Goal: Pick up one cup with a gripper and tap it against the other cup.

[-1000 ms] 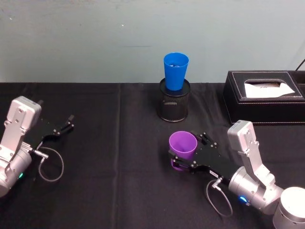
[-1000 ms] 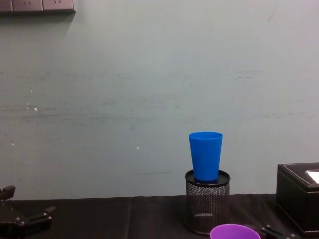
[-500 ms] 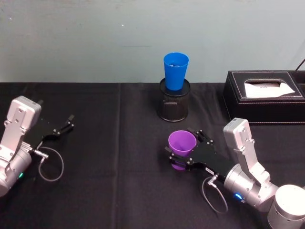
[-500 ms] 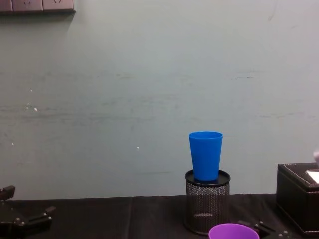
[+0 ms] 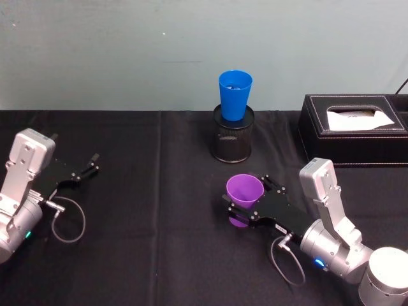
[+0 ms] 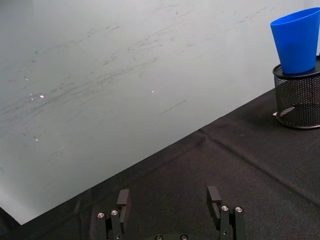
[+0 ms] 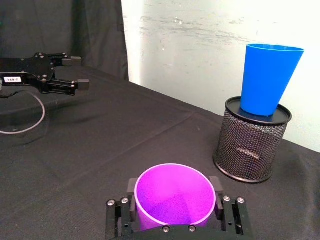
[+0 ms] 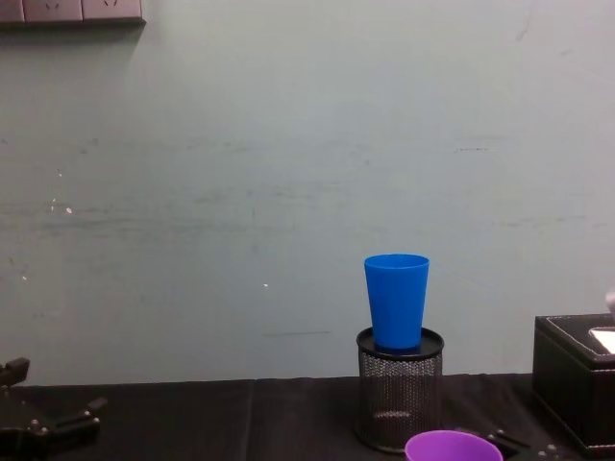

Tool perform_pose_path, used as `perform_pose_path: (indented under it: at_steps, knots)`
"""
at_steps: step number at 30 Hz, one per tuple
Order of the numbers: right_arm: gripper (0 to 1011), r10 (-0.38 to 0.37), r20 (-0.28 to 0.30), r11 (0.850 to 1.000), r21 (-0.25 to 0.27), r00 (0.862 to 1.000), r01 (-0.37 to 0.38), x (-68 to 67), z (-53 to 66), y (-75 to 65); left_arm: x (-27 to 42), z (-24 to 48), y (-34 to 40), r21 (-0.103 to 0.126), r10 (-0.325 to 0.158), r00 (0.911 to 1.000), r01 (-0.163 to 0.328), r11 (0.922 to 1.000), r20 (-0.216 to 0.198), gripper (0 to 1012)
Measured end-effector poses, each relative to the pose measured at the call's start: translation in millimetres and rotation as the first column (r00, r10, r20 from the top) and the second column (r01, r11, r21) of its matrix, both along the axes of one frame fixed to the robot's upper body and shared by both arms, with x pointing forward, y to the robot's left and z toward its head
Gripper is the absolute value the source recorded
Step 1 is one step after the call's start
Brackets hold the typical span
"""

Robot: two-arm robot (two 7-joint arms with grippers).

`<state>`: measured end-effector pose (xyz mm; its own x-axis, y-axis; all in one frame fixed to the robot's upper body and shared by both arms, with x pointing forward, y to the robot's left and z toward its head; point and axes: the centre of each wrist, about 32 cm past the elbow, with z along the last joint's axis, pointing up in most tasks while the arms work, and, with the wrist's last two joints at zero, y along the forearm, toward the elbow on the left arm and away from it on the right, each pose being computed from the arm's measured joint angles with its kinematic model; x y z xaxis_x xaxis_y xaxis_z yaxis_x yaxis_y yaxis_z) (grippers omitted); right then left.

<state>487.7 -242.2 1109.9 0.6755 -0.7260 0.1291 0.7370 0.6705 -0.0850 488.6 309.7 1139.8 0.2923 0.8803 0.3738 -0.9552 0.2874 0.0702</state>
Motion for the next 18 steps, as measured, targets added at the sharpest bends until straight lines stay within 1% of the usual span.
perform_pose_path:
  at_steps: [2,4,14,17,18]
  knots:
    - [842,0.0,0.0,1.0,0.0,1.0,0.0,0.0,0.0,0.0,0.0,0.0,0.0,0.0,0.0,1.0,0.0,1.0,0.0,1000]
    - [805,0.0,0.0,1.0,0.0,1.0,0.0,-0.1,0.0,0.0,0.0,0.0,0.0,0.0,0.0,1.0,0.0,1.0,0.0,1000]
    - [756,0.001,0.0,1.0,0.001,1.0,-0.001,-0.1,0.6,0.0,0.0,0.0,0.0,0.0,0.0,1.0,0.0,1.0,0.0,1000]
    - [739,0.001,0.005,1.0,-0.001,1.0,-0.001,0.4,8.2,0.3,0.0,0.0,0.0,0.0,0.0,1.0,0.0,1.0,0.0,1000]
    - [739,0.001,0.005,1.0,0.001,1.0,-0.001,1.0,12.9,0.4,0.0,0.0,0.0,0.0,0.0,1.0,0.0,1.0,0.0,1000]
